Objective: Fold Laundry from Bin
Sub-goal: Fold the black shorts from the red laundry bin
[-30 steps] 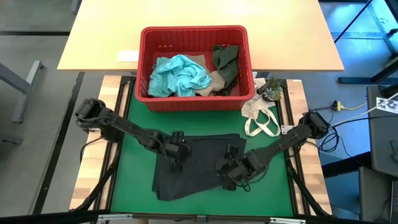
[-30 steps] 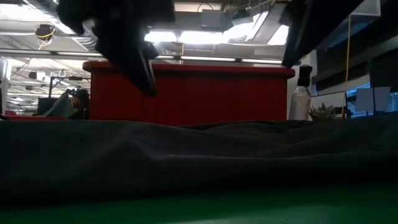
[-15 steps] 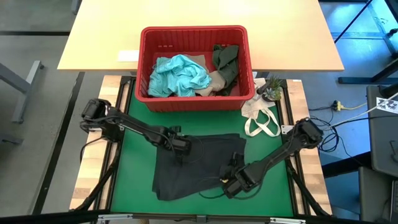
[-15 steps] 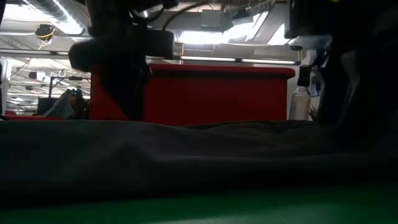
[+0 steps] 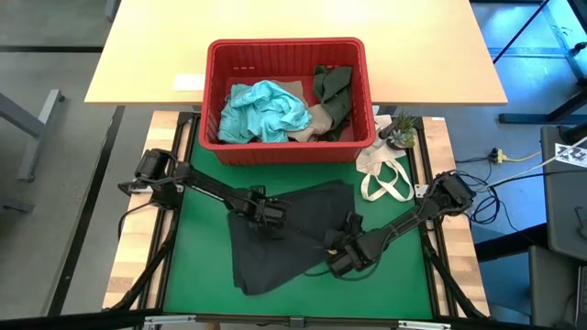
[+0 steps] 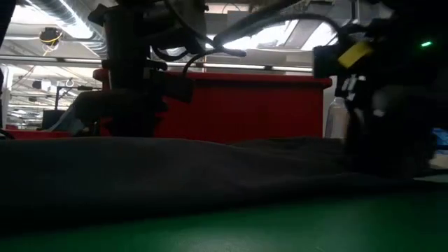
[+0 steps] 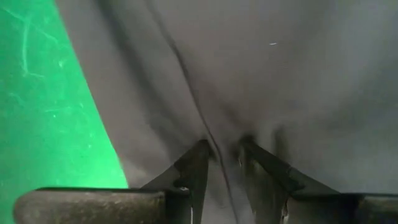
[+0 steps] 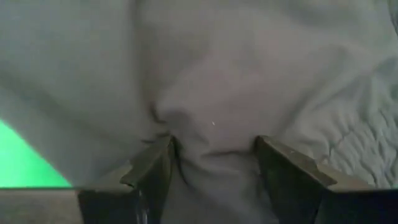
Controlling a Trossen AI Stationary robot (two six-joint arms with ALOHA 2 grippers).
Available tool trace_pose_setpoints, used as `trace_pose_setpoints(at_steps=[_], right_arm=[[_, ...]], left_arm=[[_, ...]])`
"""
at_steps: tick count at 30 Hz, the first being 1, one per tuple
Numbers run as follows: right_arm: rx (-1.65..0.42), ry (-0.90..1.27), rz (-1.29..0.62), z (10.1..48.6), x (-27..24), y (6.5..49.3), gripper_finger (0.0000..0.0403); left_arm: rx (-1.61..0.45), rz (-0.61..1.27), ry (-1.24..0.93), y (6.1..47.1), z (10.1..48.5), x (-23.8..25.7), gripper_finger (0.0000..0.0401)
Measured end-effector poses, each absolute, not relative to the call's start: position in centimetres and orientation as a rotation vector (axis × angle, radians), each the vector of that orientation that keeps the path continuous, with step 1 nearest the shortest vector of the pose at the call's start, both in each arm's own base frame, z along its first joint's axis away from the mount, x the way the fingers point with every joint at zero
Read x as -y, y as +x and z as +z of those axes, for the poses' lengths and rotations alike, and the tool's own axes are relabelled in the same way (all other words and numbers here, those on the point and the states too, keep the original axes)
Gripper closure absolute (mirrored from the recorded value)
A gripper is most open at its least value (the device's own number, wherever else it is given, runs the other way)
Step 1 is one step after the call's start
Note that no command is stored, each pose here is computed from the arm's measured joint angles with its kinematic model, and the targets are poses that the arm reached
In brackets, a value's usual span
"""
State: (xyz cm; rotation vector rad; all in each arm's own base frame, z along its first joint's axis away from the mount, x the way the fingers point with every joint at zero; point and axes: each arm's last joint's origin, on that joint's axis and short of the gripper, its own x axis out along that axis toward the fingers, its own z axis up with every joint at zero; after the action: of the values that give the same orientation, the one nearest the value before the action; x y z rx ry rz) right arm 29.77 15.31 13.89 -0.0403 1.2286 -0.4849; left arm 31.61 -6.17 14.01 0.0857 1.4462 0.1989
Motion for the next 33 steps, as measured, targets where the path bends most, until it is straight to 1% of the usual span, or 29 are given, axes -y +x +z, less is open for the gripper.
trace_pose_setpoints(at_steps=[4, 8, 14, 17, 27, 33], right_arm=[[-1.226, -0.033, -0.534, 13.9, -13.6, 30.5, 0.0169], [-1.250, -0.063, -0.538, 13.9, -11.9, 31.3, 0.0169], [-1.295, -0.144, -0.505, 13.9, -9.4, 32.2, 0.0169], [-1.297, -0.168, -0.484, 13.9, -8.3, 32.7, 0.0169], [-1.188, -0.212, -0.410, 14.1, -4.9, 35.3, 0.0169], [-1.126, -0.285, -0.358, 14.5, -2.8, 36.6, 0.0169]], left_arm=[[-1.456, 0.179, 0.096, 31.4, 14.0, 6.8, 0.0308], [-1.461, 0.174, 0.091, 31.1, 14.0, 7.7, 0.0308], [-1.481, 0.124, -0.024, 30.7, 14.0, 9.3, 0.0308], [-1.473, 0.131, -0.050, 30.5, 14.0, 10.3, 0.0307], [-1.390, 0.087, -0.095, 30.3, 14.0, 13.1, 0.0307], [-1.340, 0.066, -0.164, 30.6, 14.0, 14.2, 0.0307]])
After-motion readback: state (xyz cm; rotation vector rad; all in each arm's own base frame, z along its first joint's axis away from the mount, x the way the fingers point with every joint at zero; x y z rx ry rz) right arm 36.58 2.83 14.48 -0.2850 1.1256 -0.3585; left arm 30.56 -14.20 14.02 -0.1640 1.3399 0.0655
